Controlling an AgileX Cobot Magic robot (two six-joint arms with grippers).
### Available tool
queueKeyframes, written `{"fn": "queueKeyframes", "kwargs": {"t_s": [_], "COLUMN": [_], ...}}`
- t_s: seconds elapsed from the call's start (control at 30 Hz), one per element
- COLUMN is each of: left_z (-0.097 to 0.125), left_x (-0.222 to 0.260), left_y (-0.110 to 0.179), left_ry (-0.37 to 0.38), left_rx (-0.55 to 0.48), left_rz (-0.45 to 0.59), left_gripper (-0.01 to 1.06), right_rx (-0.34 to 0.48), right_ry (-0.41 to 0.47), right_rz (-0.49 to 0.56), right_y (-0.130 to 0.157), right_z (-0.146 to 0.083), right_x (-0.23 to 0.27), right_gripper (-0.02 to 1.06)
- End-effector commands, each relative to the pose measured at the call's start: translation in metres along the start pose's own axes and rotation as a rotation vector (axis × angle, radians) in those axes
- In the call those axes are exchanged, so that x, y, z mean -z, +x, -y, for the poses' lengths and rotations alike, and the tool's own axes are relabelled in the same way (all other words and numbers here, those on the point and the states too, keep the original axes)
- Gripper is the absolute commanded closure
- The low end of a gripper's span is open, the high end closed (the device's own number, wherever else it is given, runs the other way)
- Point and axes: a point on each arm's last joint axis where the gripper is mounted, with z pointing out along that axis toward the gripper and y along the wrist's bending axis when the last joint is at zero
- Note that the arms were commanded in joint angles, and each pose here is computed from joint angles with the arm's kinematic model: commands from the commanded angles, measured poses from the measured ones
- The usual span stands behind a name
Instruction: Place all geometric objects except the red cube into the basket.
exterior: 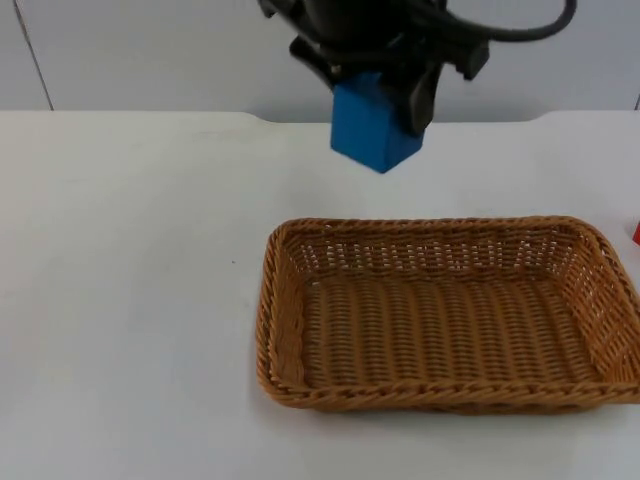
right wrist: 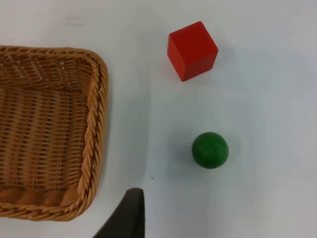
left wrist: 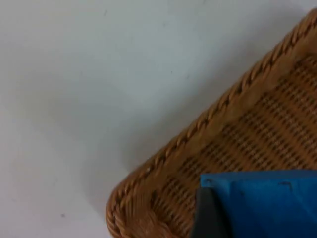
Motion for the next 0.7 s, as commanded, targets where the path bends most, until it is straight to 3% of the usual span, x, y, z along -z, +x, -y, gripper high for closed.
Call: {"fn": "queueKeyframes", "kwargs": {"t_s": [0.0, 0.17, 0.67], "left_z": [0.001, 0.002, 0.004], "left_x": [0.003, 0.005, -0.012], "left_y": [0.012, 0.041, 0.106], "left_ry": [0.011, 0.01, 0.008], "left_rx": [0.01, 0.027, 0.078], "left_rz": [0.015, 0.053, -0.01], "left_gripper": [1.05, 1.05, 1.05], "right_rx": [-0.005, -0.005, -0.012], "right_ry": [0.003, 0.003, 0.001], "right_rz": [0.003, 0.005, 0.002], "right_y": [0.0, 0.0, 0.0], "right_z": [0.001, 0.001, 0.001], "right_x": [0.0, 0.0, 0.0], "right_gripper": [-0.01, -0.01, -0.01]}}
